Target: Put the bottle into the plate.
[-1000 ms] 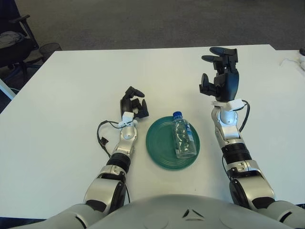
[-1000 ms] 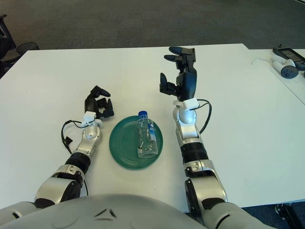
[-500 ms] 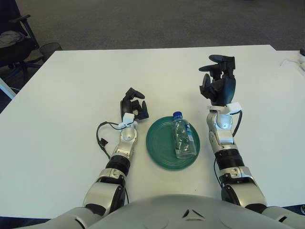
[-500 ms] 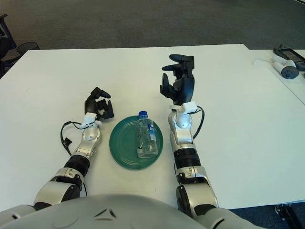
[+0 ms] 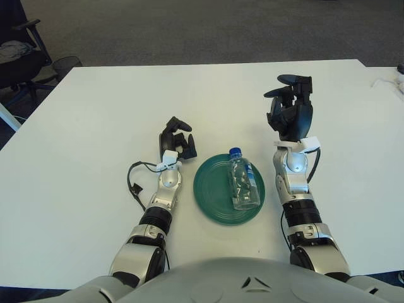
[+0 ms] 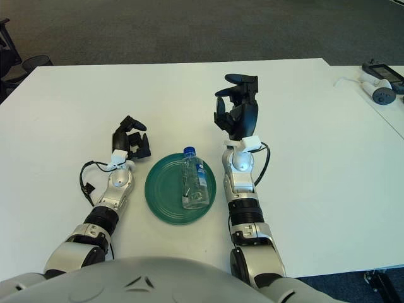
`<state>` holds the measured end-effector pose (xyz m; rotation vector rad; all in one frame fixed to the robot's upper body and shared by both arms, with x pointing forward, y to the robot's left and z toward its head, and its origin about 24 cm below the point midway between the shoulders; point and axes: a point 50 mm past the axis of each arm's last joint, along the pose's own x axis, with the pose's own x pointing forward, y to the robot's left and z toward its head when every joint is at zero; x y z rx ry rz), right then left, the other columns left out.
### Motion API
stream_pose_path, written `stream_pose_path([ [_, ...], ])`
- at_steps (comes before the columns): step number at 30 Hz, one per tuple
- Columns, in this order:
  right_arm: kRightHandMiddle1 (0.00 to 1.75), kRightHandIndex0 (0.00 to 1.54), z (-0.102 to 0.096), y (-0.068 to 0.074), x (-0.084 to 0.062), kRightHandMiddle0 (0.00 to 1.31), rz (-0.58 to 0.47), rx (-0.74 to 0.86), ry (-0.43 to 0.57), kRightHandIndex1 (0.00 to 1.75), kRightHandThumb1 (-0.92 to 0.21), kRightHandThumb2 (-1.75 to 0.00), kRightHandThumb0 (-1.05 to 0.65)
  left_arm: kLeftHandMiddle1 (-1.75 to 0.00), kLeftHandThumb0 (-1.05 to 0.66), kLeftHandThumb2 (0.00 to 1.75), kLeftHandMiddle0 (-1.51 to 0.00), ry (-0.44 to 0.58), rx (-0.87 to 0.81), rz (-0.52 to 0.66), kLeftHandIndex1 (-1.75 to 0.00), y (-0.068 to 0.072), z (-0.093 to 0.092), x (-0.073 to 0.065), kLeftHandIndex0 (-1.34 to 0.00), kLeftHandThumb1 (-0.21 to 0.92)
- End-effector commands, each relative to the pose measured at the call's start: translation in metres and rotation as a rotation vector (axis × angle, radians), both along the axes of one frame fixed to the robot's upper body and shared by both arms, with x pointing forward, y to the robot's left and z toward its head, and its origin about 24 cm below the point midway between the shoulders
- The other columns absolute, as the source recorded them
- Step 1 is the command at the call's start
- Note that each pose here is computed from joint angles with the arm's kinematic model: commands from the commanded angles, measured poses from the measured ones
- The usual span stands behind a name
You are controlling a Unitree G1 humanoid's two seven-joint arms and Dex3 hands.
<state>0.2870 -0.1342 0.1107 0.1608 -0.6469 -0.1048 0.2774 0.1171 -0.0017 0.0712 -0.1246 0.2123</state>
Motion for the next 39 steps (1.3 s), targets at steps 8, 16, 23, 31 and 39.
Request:
stream_pose_path([
  [8, 1.59, 0.33, -0.075, -0.009, -0.016, 0.07, -0.093, -0.204, 0.475, 1.71, -0.73, -0.75, 0.36, -1.75, -0.55, 1.56, -1.31, 0.091, 0.005, 0.006, -1.75, 0.008, -0.023, -0.018, -0.77, 0.12],
  [16, 1.64, 0.34, -0.084, -0.015, -0.017, 0.06, -0.107, -0.213, 0.54, 1.69, -0.74, -0.73, 0.36, -1.75, -0.56, 1.57, -1.32, 0.095, 0.017, 0.013, -1.75, 0.008, -0.023, -0.017, -0.78, 0.11],
  [23, 1.66, 0.34, -0.086, -0.016, -0.02, 0.06, -0.114, -0.206, 0.555, 1.72, -0.71, -0.79, 0.36, -1.75, -0.56, 1.58, -1.32, 0.1, 0.011, 0.012, -1.75, 0.008, -0.023, -0.016, -0.79, 0.1],
  [31, 1.68, 0.35, -0.088, -0.016, -0.022, 0.04, -0.131, -0.206, 0.568, 1.72, -0.68, -0.82, 0.37, -1.75, -0.56, 1.58, -1.32, 0.099, 0.004, 0.018, -1.75, 0.008, -0.022, -0.015, -0.79, 0.1],
  [39, 1.71, 0.35, -0.088, -0.017, -0.022, 0.01, -0.142, -0.21, 0.578, 1.72, -0.68, -0.83, 0.37, -1.75, -0.56, 1.58, -1.31, 0.102, -0.001, 0.021, -1.75, 0.009, -0.022, -0.014, -0.79, 0.1],
])
